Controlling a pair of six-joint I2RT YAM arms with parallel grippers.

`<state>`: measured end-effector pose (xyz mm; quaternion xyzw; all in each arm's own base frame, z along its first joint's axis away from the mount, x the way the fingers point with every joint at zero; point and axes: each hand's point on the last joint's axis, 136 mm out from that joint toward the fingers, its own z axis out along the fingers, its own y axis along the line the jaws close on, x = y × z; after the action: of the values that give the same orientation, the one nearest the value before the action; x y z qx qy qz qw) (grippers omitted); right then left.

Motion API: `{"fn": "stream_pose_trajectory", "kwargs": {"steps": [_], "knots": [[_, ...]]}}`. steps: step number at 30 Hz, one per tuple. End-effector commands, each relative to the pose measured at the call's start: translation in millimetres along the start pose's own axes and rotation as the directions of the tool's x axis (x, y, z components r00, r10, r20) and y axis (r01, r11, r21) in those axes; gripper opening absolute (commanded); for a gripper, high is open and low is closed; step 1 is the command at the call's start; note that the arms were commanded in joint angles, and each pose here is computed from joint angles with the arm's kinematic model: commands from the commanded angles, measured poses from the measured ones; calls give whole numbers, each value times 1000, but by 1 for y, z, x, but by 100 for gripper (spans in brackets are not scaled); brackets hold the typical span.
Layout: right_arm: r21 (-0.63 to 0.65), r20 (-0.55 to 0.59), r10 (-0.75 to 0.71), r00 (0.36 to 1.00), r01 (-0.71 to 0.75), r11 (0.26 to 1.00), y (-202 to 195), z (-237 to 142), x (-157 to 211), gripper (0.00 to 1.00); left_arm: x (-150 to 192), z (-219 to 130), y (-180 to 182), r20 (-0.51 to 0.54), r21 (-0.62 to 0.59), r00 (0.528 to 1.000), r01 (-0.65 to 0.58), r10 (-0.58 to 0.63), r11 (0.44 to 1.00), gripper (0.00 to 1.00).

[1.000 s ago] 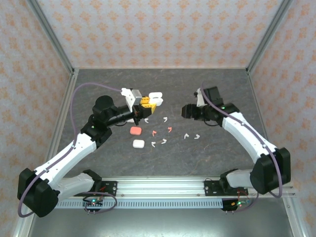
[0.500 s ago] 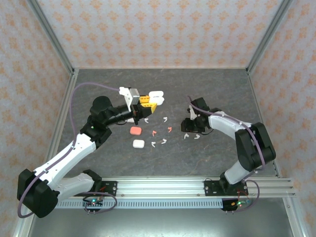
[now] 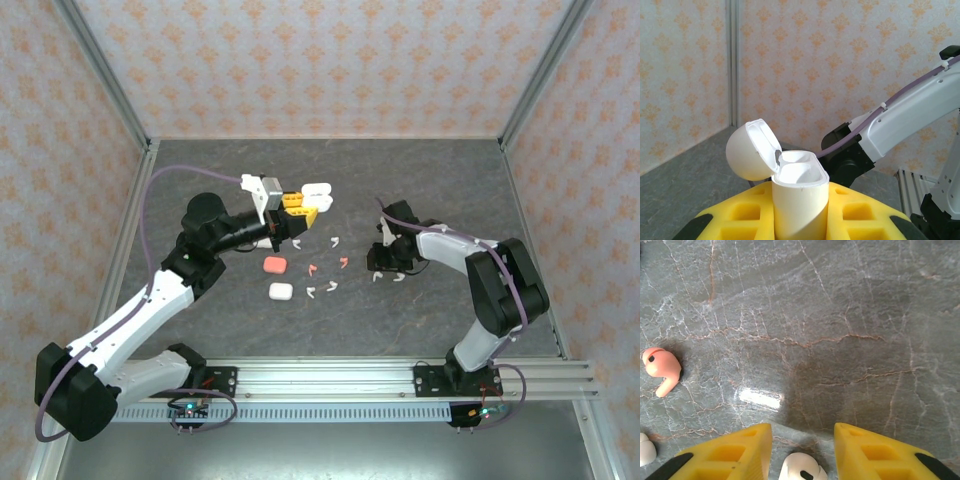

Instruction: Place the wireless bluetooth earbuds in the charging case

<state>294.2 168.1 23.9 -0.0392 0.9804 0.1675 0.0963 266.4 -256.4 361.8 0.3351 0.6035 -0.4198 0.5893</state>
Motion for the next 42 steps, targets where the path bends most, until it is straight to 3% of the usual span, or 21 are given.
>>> {"fn": "stream_pose_trajectory", "kwargs": {"steps": [1, 19, 26, 33, 38, 42], "knots": [[0, -74, -2, 997, 2, 1000, 5, 0, 22, 35, -19, -1, -10, 33, 30, 998, -51, 50, 998, 0], [25, -100, 21, 995, -18, 1000, 0, -1, 39, 24, -16, -1, -8, 15, 20, 999, -47, 47, 999, 0], [15, -47, 10, 999, -9, 1000, 4, -12, 31, 18, -14, -3, -5, 4, 0, 999, -48, 48, 999, 0], [-97, 254, -39, 966, 66, 993, 42, -87, -18, 18, -3, 1, 2, -7, -19, 1000, -5, 5, 1000, 0], [-161, 527, -81, 846, 193, 968, 78, -174, -51, 18, 4, 10, 11, -2, -29, 1000, 30, -30, 999, 0], [-168, 678, -119, 725, 310, 936, 105, -236, -65, 18, 12, 21, 16, -10, -25, 999, 49, -49, 999, 0]]}}
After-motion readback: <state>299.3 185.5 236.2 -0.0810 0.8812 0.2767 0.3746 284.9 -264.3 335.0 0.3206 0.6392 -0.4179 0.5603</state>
